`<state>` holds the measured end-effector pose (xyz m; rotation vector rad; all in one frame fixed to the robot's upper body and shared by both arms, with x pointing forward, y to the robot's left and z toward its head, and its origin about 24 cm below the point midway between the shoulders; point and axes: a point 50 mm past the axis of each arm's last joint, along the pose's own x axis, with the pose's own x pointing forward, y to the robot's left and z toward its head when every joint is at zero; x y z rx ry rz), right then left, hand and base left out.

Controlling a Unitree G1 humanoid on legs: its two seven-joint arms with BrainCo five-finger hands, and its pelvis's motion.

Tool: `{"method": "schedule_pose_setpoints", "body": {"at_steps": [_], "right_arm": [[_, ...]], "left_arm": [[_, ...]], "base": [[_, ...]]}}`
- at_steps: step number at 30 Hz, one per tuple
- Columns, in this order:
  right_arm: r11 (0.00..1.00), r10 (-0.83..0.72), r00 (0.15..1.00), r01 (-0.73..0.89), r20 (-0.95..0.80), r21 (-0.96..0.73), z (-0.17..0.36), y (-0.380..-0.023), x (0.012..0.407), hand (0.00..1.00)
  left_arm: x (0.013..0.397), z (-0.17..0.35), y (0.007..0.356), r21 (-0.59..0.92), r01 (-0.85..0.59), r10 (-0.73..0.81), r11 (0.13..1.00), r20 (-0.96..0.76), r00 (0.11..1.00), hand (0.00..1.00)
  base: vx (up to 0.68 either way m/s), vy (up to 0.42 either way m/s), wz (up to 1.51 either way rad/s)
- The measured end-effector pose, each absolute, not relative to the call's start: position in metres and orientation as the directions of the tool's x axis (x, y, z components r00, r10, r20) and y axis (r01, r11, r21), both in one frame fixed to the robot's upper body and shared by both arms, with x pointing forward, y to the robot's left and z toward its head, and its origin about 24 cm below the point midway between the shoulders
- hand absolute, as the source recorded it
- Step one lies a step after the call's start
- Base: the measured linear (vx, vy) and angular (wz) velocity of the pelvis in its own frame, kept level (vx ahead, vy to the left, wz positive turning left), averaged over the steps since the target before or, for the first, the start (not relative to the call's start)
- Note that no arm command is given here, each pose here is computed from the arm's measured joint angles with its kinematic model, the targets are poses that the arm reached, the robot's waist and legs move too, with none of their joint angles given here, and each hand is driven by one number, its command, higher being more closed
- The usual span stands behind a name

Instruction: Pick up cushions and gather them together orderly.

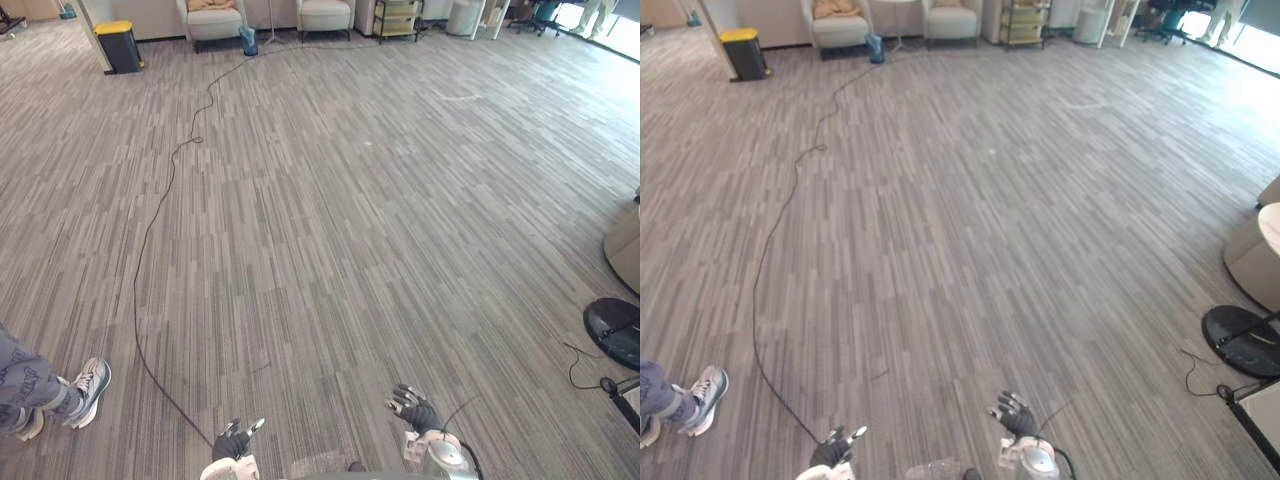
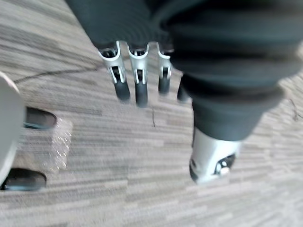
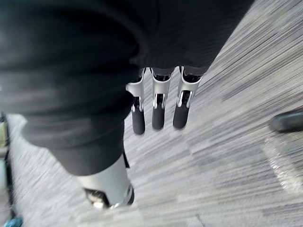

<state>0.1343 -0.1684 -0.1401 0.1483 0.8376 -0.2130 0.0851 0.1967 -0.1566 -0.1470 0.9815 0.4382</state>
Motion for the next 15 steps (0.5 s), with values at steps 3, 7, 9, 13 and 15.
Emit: {"method": "schedule_pose_setpoints", "body": {"at_steps": [3,7,9,13,15], "right_arm": [[0.957,-0.153,0.592,0.289,-0.791,0.032,-0.148,-0.174,0.124,0.0],[0.931,-0.195,0.542,0.363,-0.818,0.019,-0.152,-0.184,0.116,0.0],[0.927,-0.203,0.528,0.374,-0.824,0.011,-0.153,-0.186,0.113,0.0],[0.915,-0.218,0.495,0.403,-0.841,-0.001,-0.156,-0.189,0.107,0.0],[0.907,-0.224,0.479,0.421,-0.849,-0.001,-0.157,-0.19,0.105,0.0]], "left_arm": [[0.08,-0.159,0.199,0.09,-0.438,0.302,0.895,-0.844,0.444,0.0],[0.077,-0.16,0.2,0.086,-0.444,0.295,0.892,-0.854,0.428,0.0],[0.075,-0.161,0.2,0.079,-0.46,0.294,0.884,-0.859,0.418,0.0],[0.075,-0.162,0.2,0.067,-0.464,0.283,0.883,-0.865,0.414,0.0],[0.076,-0.162,0.198,0.062,-0.46,0.275,0.886,-0.869,0.412,0.0]], "base": [[-0.02,-0.008,-0.03],[-0.01,-0.003,-0.02],[0.0,0.0,0.0],[0.03,-0.007,0.0],[0.05,-0.016,0.04]]}}
